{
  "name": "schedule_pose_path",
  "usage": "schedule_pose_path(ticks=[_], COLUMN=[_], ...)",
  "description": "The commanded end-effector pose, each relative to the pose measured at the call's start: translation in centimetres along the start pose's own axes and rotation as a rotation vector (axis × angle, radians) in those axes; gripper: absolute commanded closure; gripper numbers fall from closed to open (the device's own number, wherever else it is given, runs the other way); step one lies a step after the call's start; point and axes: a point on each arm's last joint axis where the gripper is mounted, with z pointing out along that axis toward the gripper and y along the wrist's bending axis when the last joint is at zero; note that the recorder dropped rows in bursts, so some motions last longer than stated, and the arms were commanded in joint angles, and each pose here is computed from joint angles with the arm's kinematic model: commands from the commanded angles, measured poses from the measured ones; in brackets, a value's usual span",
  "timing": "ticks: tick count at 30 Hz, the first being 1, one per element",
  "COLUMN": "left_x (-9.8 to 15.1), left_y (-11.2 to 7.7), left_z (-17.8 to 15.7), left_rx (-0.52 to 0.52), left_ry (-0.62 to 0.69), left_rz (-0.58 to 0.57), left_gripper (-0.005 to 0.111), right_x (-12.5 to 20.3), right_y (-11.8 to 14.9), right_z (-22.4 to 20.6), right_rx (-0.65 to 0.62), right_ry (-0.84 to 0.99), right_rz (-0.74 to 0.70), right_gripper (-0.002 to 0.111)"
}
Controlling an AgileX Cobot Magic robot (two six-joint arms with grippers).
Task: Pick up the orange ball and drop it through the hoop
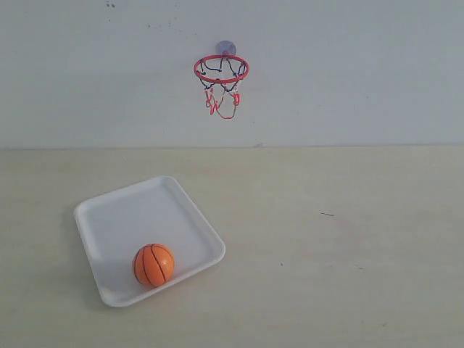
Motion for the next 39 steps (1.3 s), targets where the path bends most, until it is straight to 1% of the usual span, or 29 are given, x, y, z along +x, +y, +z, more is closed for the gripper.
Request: schedule_pose_path(ticks=[1,2,4,7,8,9,11,13,16,17,18,19,20,21,23,25,27,28,29,31,34,37,39], left_x=[0.1,0.1,0.1,0.1,0.1,0.1,0.1,0.1,0.1,0.1,0.1,0.1,0.1,0.1,0.1,0.1,0.1,0.1,0.1,0.1,0.1,0.1,0.1], left_y=[0.0,0.0,0.0,0.0,0.0,0.0,0.0,0.0,0.0,0.0,0.0,0.0,0.0,0.0,0.0,0.0,0.0,0.0,0.0,0.0,0.0,0.0,0.0], left_z=[0.0,0.0,0.0,0.0,0.0,0.0,0.0,0.0,0.0,0.0,0.0,0.0,0.0,0.0,0.0,0.0,0.0,0.0,0.0,0.0,0.0,0.0,0.0], left_rx=[-0.003,-0.003,-0.003,-0.003,-0.003,-0.003,-0.003,-0.003,-0.003,-0.003,-0.003,-0.003,-0.003,-0.003,-0.003,-0.003,-0.003,-0.003,-0.003,-0.003,-0.003,-0.003,-0.003], left_ry=[0.000,0.000,0.000,0.000,0.000,0.000,0.000,0.000,0.000,0.000,0.000,0.000,0.000,0.000,0.000,0.000,0.000,0.000,0.000,0.000,0.000,0.000,0.000], left_rz=[-0.004,-0.004,-0.004,-0.004,-0.004,-0.004,-0.004,-0.004,-0.004,-0.004,-0.004,-0.004,-0.004,-0.004,-0.004,-0.004,-0.004,-0.004,-0.004,-0.004,-0.004,-0.004,-0.004], left_gripper=[0.103,0.103,0.103,0.103,0.103,0.103,0.103,0.103,0.103,0.103,0.103,0.103,0.103,0.103,0.103,0.103,0.103,0.103,0.103,0.103,0.103,0.103,0.103], right_x=[-1.5,-1.8,-2.7,-4.0,-4.2,-4.4,-4.7,-4.9,-4.8,-4.9,-5.0,-5.0,-4.8,-4.3,-2.7,-0.4,1.3,2.1,2.8,4.1,5.7,6.9,8.0], right_y=[1.0,1.2,2.0,3.4,3.9,4.7,5.4,5.4,5.4,5.4,5.4,5.4,5.4,5.3,5.5,5.9,6.5,7.0,7.5,8.5,11.0,14.7,17.1], right_z=[-0.1,-0.1,0.2,1.3,1.8,3.1,4.5,5.9,6.5,6.6,6.6,6.7,6.6,6.8,7.6,9.0,10.0,10.6,11.2,12.4,14.0,15.3,16.0], right_rx=[-0.030,-0.033,-0.056,-0.157,-0.194,-0.237,-0.252,-0.222,-0.203,-0.186,-0.162,-0.157,-0.162,-0.158,-0.165,-0.235,-0.341,-0.423,-0.506,-0.619,-0.698,-0.744,-0.724], right_ry=[0.061,0.117,0.251,0.386,0.438,0.514,0.552,0.508,0.500,0.493,0.490,0.490,0.508,0.541,0.677,0.812,0.899,0.934,0.959,0.990,1.029,1.000,0.970], right_rz=[-0.061,-0.088,-0.197,-0.327,-0.331,-0.276,-0.243,-0.222,-0.196,-0.135,-0.042,-0.023,-0.038,-0.025,0.006,-0.031,-0.065,-0.086,-0.098,-0.106,-0.170,-0.302,-0.359], right_gripper=[0.109,0.109,0.109,0.109,0.109,0.109,0.109,0.109,0.109,0.109,0.109,0.109,0.109,0.109,0.109,0.109,0.109,0.109,0.109,0.109,0.109,0.109,0.109])
